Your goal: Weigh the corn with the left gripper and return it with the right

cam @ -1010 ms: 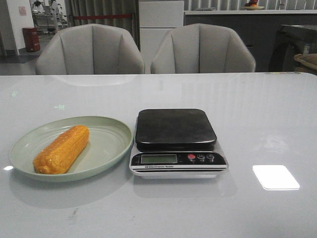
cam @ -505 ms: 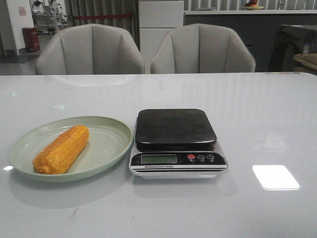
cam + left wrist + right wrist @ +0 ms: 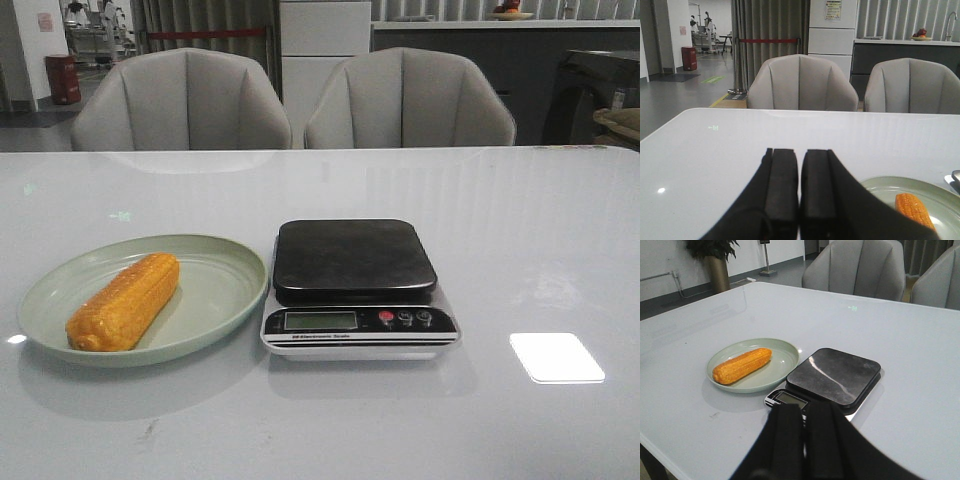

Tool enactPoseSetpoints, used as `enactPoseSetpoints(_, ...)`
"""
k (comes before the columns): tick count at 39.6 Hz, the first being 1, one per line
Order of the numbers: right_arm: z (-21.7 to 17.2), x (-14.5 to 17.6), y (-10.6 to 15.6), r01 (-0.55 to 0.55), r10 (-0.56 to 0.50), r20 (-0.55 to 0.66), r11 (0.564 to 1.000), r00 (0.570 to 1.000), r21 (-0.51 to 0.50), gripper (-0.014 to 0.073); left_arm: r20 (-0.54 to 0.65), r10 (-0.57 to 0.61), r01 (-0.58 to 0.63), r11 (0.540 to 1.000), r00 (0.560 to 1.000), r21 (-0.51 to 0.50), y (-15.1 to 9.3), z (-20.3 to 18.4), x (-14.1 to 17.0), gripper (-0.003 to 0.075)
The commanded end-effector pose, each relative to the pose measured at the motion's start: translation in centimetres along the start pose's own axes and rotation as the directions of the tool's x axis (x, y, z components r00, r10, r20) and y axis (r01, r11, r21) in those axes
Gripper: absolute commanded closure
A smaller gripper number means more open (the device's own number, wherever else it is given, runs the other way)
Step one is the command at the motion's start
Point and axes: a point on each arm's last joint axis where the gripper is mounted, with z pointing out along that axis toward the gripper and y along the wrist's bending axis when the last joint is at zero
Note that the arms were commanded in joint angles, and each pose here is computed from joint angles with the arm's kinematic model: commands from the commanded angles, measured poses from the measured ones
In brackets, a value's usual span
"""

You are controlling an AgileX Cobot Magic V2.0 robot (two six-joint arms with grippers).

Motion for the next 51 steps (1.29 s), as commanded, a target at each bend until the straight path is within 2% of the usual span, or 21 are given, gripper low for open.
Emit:
enactPoseSetpoints(1, -0.1, -1.5, 0.2, 0.022, -0.021, 0.09, 1.0, 0.996, -0.015, 0.0432, 0.069, -0.004, 0.003, 1.0, 0.998, 0.015, -0.1, -0.1, 0.2, 0.0607)
enactPoseSetpoints(10, 0.0, -1.2, 0.2, 0.022, -0.021, 0.081, 1.0, 0.997, -0.01, 0.0433, 0.069, -0.004, 0.003, 1.0, 0.998, 0.015, -0.1, -0.1, 0.2, 0.0607)
enactPoseSetpoints(14, 0.0, -0.9, -0.2, 0.009, -0.011, 0.074, 0.999, 0.997, 0.038, 0.0433, 0.069, -0.004, 0.003, 1.0, 0.998, 0.015, -0.1, -0.1, 0.2, 0.0607)
enactPoseSetpoints(20, 0.1, -0.4, -1.2, -0.079, 0.056, 0.138, 0.983, 0.989, 0.165, 0.0433, 0.067, -0.004, 0.003, 1.0, 0.998, 0.015, -0.1, -0.1, 0.2, 0.0607)
enactPoseSetpoints(33, -0.8, 1.6, -2.8, -0.019, -0.077, 0.222, 0.916, 0.972, 0.4, 0.0433, 0.067, -0.004, 0.003, 1.0, 0.998, 0.015, -0.1, -0.1, 0.2, 0.0607)
enactPoseSetpoints(38, -1.6, 2.2, -2.8, -0.02, -0.123, 0.276, 0.886, 0.953, 0.463, 0.0433, 0.067, -0.004, 0.003, 1.0, 0.998, 0.015, -0.1, -0.1, 0.2, 0.0607)
enactPoseSetpoints(42, -1.8, 3.0, -2.9, -0.021, -0.145, 0.305, 0.876, 0.941, 0.481, 0.0433, 0.067, -0.004, 0.003, 1.0, 0.998, 0.015, -0.1, -0.1, 0.2, 0.0607)
enactPoseSetpoints(51, -1.7, 3.2, -3.0, -0.022, -0.133, 0.284, 0.875, 0.95, 0.484, 0.0433, 0.067, -0.004, 0.003, 1.0, 0.998, 0.015, -0.1, -0.1, 0.2, 0.0607)
